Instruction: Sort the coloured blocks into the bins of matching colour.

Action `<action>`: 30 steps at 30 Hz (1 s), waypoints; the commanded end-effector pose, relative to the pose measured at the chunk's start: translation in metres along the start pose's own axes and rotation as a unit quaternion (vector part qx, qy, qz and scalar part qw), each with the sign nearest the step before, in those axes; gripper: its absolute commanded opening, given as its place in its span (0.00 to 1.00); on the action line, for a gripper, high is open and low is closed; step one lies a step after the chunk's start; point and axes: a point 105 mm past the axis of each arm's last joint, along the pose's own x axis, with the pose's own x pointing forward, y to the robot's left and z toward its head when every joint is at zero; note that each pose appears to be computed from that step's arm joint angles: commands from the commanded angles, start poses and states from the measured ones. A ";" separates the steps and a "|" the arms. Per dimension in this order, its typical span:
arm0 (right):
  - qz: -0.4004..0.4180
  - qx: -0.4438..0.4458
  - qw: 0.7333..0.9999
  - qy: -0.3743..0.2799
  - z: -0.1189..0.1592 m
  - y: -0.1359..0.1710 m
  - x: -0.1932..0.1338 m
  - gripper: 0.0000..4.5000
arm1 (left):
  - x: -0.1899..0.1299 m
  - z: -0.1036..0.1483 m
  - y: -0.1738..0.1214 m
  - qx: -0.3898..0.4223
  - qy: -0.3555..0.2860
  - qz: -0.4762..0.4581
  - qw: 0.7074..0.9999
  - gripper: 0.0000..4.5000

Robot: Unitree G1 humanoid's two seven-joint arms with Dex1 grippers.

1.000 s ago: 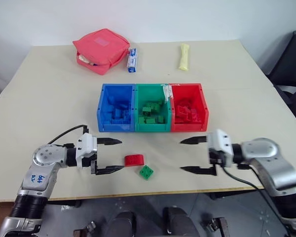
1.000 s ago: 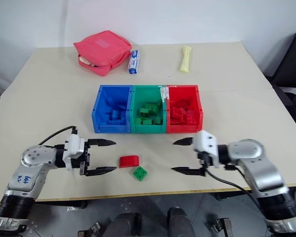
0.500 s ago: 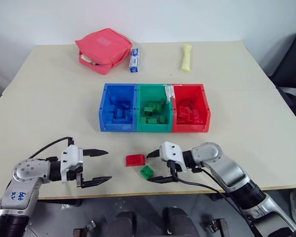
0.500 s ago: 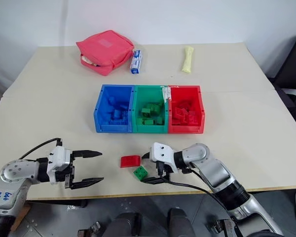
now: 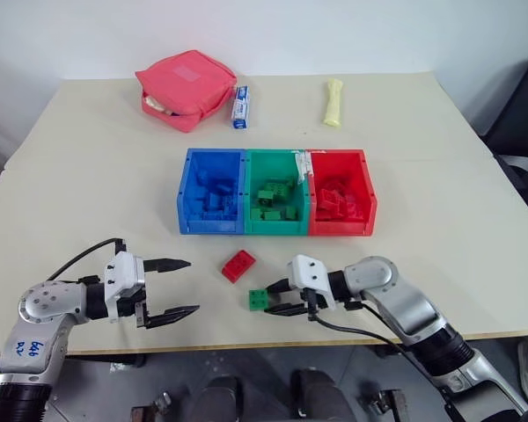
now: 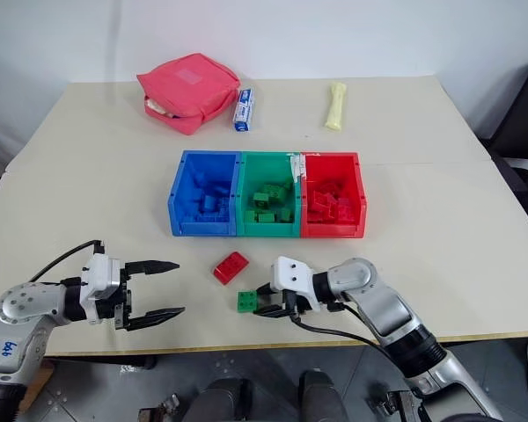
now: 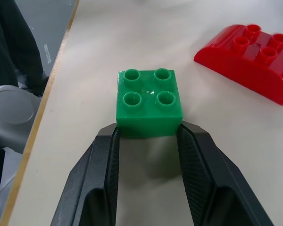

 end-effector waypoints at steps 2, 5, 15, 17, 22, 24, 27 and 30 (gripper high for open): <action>-0.073 -0.018 0.992 -0.099 0.053 -0.031 -0.037 0.31 | -0.002 0.025 0.016 -0.007 -0.069 0.059 0.996 1.00; -0.132 -0.014 0.983 -0.129 0.072 -0.057 -0.055 0.31 | -0.004 0.031 0.023 -0.021 -0.096 0.094 0.991 1.00; -0.279 -0.019 0.952 -0.127 0.093 -0.127 -0.067 0.54 | -0.006 0.027 0.026 -0.041 -0.103 0.139 0.984 1.00; -0.278 -0.027 0.952 -0.128 0.095 -0.127 -0.068 0.70 | -0.006 0.028 0.027 -0.039 -0.101 0.140 0.984 1.00; -0.279 -0.034 0.953 -0.114 0.083 -0.117 -0.083 0.99 | -0.009 0.019 0.030 -0.061 -0.069 0.140 0.986 1.00; -0.261 -0.048 0.955 -0.131 0.082 -0.103 -0.090 0.99 | -0.014 0.018 0.034 -0.051 -0.062 0.151 0.985 1.00; -0.191 -0.108 0.950 -0.222 0.096 -0.059 -0.105 0.99 | -0.025 0.015 0.043 -0.042 -0.052 0.171 0.983 1.00; -0.178 -0.097 0.960 -0.191 0.074 -0.042 -0.115 0.99 | -0.032 0.008 0.045 -0.042 -0.031 0.161 0.986 1.00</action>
